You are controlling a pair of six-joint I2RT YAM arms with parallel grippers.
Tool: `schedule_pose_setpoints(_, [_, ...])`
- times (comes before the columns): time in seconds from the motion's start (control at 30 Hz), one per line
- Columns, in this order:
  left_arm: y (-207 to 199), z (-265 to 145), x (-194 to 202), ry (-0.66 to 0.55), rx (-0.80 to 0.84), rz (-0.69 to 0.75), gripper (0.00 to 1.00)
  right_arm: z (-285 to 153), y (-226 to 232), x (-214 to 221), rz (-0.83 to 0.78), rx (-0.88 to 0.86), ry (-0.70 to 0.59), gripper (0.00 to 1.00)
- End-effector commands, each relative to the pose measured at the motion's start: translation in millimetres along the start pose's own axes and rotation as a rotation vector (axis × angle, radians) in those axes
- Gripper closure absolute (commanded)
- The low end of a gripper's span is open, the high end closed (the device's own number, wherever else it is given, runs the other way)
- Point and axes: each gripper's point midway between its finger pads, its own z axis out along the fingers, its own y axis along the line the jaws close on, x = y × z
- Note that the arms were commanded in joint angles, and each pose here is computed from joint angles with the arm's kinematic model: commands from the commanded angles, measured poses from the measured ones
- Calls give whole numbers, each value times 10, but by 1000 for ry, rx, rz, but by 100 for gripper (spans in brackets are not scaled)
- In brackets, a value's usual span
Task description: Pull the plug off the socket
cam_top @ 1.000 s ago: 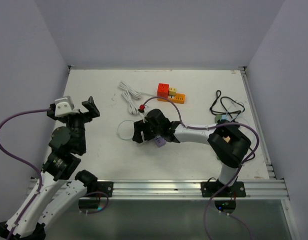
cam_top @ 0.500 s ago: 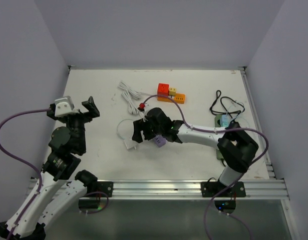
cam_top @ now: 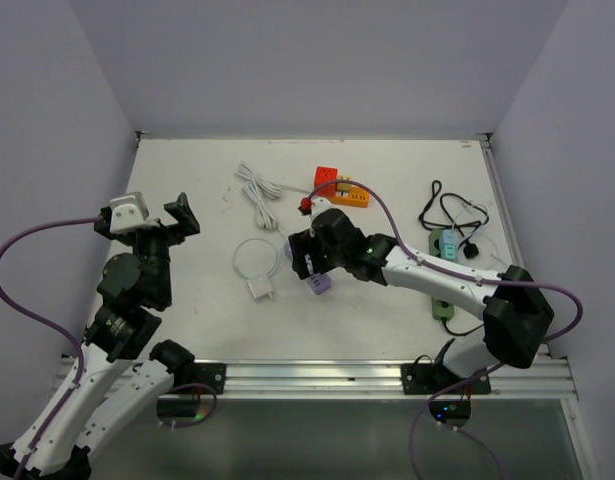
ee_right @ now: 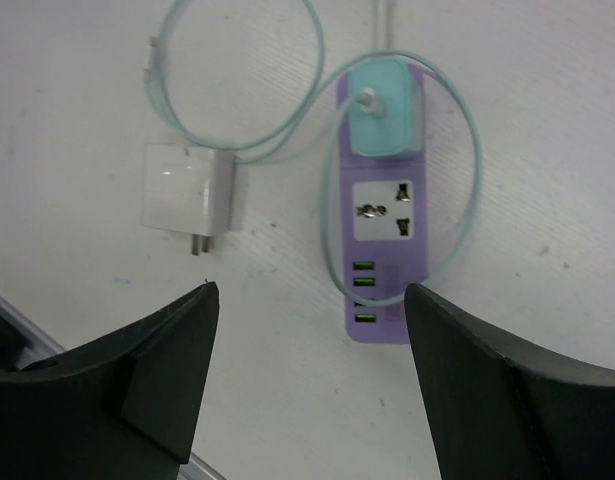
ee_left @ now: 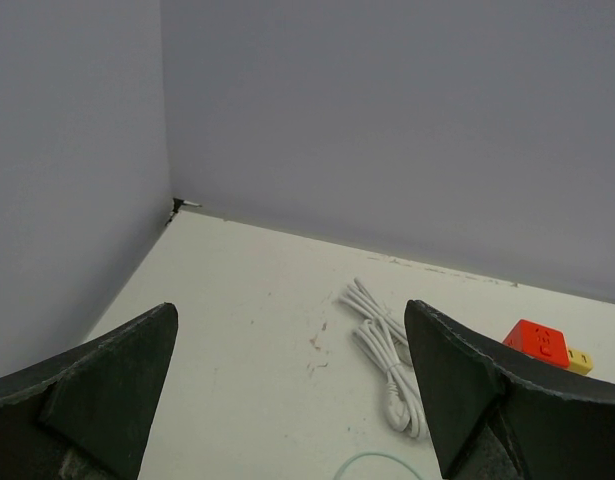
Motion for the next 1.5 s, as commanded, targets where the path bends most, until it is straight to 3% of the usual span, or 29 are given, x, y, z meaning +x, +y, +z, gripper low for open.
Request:
schedule_pose_setpoints(0.0, [-9,4,-62,-7,6,-6,0,-83,-350,0,-47,178,17,22])
schedule_pose_setpoints(0.17, [-36,16,-41,1,15,3,0,-65,-447,-158,-76,237,-50,30])
schedule_pose_setpoints(0.3, [-45,18,-27,5,20,6,0,101,-306,-373,-114,191,-84,29])
schedule_pose_setpoints(0.6, [-70,32,-12,10,27,11,0,709,-278,-373,-175,213,-5,24])
schedule_pose_setpoints(0.9, [-99,30,-7,12,44,11,0,901,-504,-342,-195,343,16,46])
schedule_pose_setpoints(1.17, [-124,27,-13,11,58,11,0,834,-545,-344,-185,350,18,83])
schedule_pose_setpoints(1.2, [-123,27,-10,13,58,12,0,823,-541,-353,-180,345,12,91])
schedule_pose_setpoints(1.47, [-119,28,-17,11,56,13,0,622,-482,-541,47,131,-35,100])
